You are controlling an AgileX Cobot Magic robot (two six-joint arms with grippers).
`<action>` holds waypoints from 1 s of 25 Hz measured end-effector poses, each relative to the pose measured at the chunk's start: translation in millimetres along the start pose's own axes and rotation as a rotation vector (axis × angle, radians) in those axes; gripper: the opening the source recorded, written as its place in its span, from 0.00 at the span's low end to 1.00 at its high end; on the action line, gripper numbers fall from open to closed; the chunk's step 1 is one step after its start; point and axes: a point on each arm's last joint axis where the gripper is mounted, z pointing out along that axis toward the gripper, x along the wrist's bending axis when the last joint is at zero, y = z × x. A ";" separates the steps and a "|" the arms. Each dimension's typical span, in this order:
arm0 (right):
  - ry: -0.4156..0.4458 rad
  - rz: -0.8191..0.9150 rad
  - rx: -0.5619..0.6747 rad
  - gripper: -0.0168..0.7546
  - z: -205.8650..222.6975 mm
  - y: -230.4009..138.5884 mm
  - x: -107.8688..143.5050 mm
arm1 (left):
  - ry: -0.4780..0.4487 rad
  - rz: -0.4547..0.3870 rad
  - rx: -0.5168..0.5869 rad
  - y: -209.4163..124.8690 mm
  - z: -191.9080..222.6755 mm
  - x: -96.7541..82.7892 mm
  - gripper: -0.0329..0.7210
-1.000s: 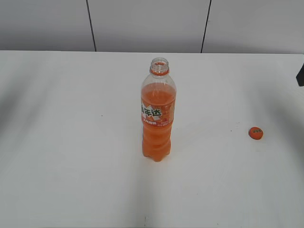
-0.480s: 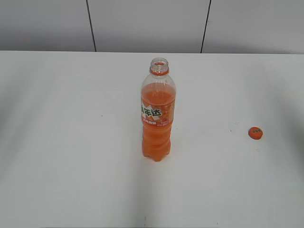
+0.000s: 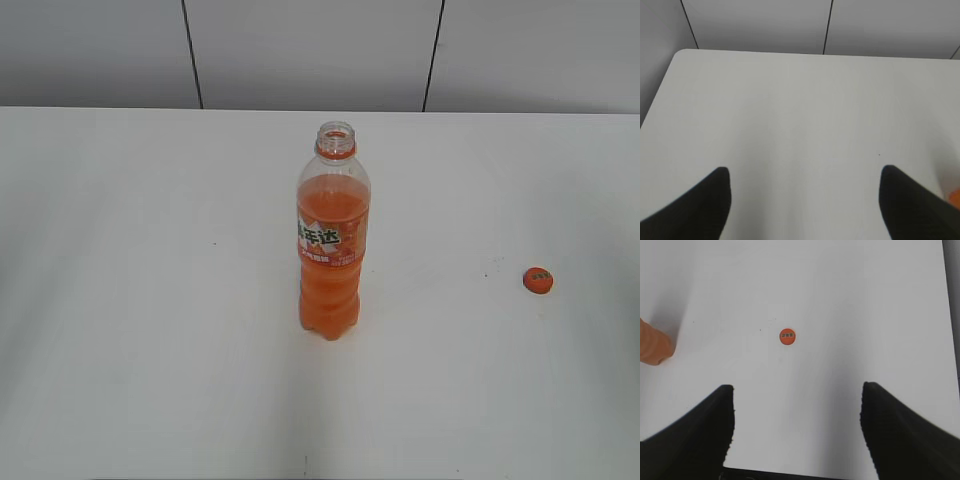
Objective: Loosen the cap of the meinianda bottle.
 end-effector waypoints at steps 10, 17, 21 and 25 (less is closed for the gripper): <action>-0.020 -0.011 -0.129 0.79 -25.6 -72.0 14.0 | -0.085 -0.072 -0.076 -47.4 -9.9 -6.6 0.78; -0.025 0.054 -0.221 0.79 -29.9 -117.9 21.4 | -0.138 -0.075 -0.040 -88.0 -12.2 -10.8 0.78; -0.026 0.076 -0.285 0.78 -33.9 -135.6 24.6 | -0.140 -0.015 -0.143 -98.8 -32.8 -11.3 0.77; -0.028 0.084 -0.338 0.78 -38.3 -146.7 26.8 | -0.139 0.010 -0.250 -109.8 -51.6 -11.5 0.74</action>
